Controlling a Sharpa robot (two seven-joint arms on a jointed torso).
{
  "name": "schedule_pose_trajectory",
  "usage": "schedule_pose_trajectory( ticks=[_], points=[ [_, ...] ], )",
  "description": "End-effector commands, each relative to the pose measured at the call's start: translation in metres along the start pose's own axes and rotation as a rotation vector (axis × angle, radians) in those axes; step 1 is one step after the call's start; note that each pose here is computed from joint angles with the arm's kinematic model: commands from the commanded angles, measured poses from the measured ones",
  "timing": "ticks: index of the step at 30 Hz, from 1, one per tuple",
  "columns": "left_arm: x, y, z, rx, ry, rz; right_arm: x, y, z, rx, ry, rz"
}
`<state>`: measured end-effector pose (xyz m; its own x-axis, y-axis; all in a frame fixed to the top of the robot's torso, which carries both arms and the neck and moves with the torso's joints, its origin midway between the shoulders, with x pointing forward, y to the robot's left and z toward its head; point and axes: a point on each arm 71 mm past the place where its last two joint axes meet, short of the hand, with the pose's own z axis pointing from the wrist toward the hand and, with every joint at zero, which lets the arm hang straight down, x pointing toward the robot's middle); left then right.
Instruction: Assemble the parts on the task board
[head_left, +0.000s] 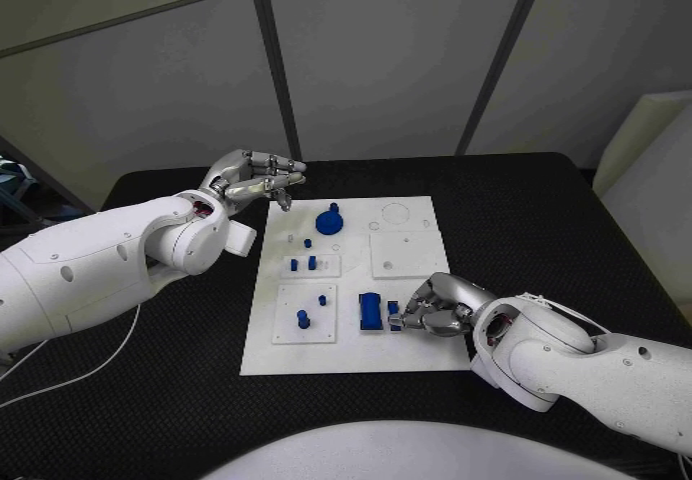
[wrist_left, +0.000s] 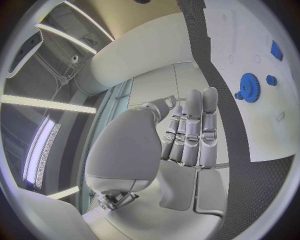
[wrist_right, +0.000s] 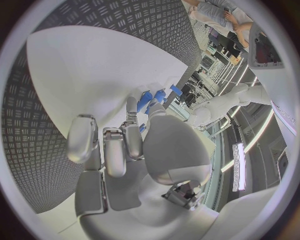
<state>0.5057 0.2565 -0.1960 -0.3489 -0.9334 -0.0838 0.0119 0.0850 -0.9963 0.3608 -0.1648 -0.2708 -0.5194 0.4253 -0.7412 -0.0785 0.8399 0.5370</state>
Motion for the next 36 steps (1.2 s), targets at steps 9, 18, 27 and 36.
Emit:
schedule_pose_trajectory(
  ticks=[9,18,27,36],
  points=[
    [0.0015,-0.0010,0.0005,0.002,0.011,-0.007,-0.003,-0.004,0.009,-0.004,-0.002,-0.021],
    [0.0020,-0.0009,0.0009,0.002,0.012,-0.007,-0.006,-0.007,0.018,-0.017,-0.003,-0.041],
    [0.0019,-0.0007,0.0010,0.001,0.012,-0.007,-0.007,-0.002,0.017,-0.047,-0.018,-0.033],
    [0.0014,-0.0005,0.0010,0.001,0.010,-0.007,-0.011,-0.002,0.008,-0.100,-0.029,0.014]
  ],
)
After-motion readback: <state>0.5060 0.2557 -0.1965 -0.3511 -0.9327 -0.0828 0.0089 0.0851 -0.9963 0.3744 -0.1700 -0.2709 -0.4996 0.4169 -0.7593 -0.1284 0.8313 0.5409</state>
